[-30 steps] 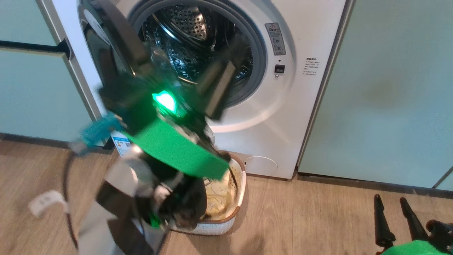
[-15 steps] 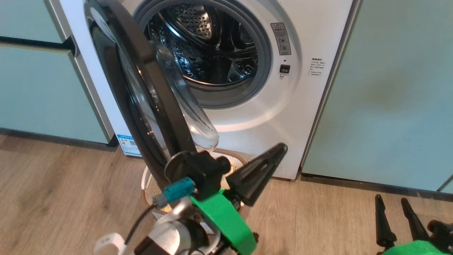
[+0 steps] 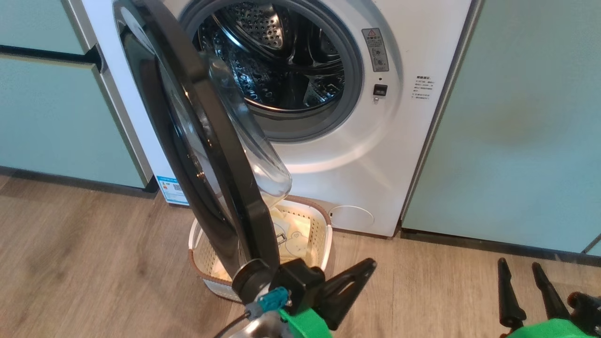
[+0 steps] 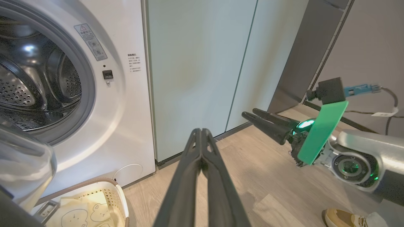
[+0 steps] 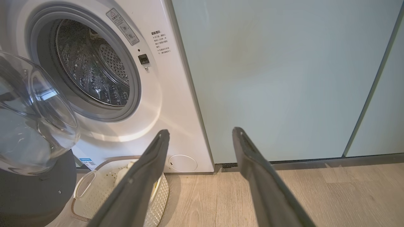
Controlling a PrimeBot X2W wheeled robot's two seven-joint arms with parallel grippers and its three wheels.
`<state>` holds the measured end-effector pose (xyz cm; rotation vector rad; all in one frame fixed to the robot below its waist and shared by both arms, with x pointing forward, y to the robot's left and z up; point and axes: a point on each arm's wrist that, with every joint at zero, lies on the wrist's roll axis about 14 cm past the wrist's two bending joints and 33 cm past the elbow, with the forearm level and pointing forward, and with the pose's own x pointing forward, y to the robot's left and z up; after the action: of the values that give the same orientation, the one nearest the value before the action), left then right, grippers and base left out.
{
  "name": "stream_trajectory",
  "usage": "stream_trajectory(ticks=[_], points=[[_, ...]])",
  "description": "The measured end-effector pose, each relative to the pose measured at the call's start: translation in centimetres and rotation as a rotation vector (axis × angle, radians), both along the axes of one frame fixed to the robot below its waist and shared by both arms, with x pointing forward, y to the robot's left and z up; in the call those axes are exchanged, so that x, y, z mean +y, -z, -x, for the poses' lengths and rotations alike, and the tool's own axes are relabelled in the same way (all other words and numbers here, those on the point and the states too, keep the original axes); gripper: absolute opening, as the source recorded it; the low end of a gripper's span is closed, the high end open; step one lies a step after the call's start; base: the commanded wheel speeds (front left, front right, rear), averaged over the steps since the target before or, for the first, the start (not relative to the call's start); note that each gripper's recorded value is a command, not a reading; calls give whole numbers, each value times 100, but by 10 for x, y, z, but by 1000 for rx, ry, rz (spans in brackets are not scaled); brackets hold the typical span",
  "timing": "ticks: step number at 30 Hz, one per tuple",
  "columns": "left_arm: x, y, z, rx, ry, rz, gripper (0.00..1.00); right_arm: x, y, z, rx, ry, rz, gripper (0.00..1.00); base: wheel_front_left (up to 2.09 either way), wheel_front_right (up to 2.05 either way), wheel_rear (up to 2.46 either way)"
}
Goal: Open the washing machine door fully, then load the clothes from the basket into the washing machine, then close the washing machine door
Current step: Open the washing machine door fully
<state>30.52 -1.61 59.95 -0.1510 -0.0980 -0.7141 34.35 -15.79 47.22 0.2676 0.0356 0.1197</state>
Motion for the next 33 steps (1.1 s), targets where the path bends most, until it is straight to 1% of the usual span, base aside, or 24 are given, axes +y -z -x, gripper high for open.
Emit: stream_trajectory(ticks=[6,11,16,24,33], points=[[11,24,-9,7,-63,-53,0,0,0,0,2,1,-5,100,0,0,0],[24,40,-15,32,-119,-58,0,0,1,0,3,0,-5,100,0,0,0],[47,53,-24,51,-208,-65,0,2,2,-1,6,-4,-4,100,0,0,0],[77,59,-36,59,-316,-48,0,4,2,-2,8,-11,-4,100,0,0,0],[88,59,-40,66,-353,-13,0,6,3,-3,11,-18,-4,100,0,0,0]])
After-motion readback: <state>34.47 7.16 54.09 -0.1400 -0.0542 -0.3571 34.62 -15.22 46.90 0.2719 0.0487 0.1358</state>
